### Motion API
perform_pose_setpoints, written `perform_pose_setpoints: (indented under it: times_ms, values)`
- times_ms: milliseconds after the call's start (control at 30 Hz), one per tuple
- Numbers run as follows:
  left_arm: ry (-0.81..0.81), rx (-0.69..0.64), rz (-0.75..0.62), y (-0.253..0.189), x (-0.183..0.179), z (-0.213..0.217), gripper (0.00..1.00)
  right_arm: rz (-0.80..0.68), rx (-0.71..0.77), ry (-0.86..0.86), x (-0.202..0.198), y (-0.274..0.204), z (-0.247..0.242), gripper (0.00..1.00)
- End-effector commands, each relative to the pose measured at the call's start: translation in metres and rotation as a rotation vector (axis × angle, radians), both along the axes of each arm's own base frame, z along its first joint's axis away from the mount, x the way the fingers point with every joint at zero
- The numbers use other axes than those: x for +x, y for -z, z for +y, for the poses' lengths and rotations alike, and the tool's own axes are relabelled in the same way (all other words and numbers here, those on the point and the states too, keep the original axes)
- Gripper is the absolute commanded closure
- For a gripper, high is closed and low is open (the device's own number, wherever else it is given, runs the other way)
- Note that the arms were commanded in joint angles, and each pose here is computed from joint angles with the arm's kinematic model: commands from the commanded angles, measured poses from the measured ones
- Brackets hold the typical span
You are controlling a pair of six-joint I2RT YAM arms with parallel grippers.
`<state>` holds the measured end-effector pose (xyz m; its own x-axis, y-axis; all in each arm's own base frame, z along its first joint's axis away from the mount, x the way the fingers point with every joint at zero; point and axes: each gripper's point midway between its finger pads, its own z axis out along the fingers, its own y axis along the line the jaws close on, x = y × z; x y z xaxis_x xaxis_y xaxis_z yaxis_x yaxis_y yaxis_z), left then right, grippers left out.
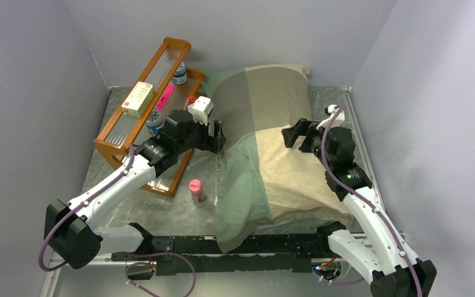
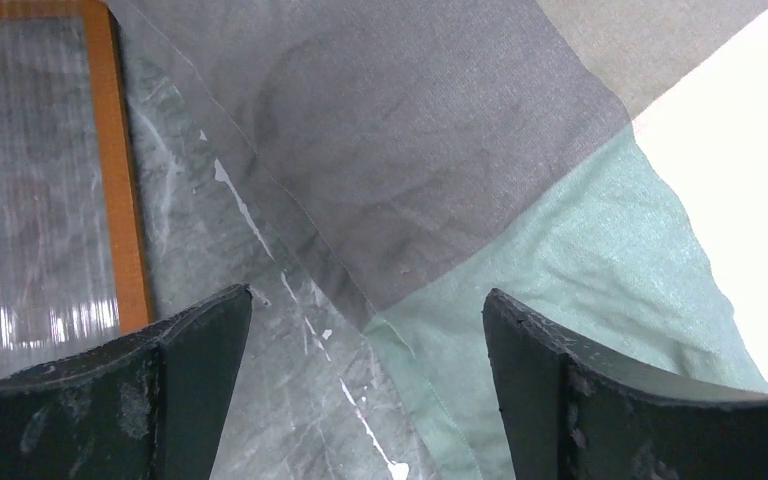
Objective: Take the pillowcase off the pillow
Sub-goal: Adjust the pillow at the center of the board, then move the distractor to the center of the board.
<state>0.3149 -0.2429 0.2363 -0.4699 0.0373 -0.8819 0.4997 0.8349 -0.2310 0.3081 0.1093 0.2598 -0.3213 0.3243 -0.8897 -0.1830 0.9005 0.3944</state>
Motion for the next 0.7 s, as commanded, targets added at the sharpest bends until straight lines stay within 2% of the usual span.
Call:
perform_pose_setpoints:
  times_ms: [0, 367, 667]
  values:
    - [-0.011, 0.037, 0.009, 0.006, -0.001, 0.006, 0.09, -0.05, -0.006, 0.008, -0.004, -0.011, -0.002, 0.0]
    - [-0.131, 0.143, 0.117, 0.069, 0.039, 0.021, 0.08, -0.136, -0.041, 0.045, -0.019, -0.024, -0.01, 0.0]
    - [-0.146, 0.232, 0.213, 0.129, 0.065, 0.016, 0.09, -0.157, -0.057, 0.069, -0.025, -0.024, -0.013, 0.0]
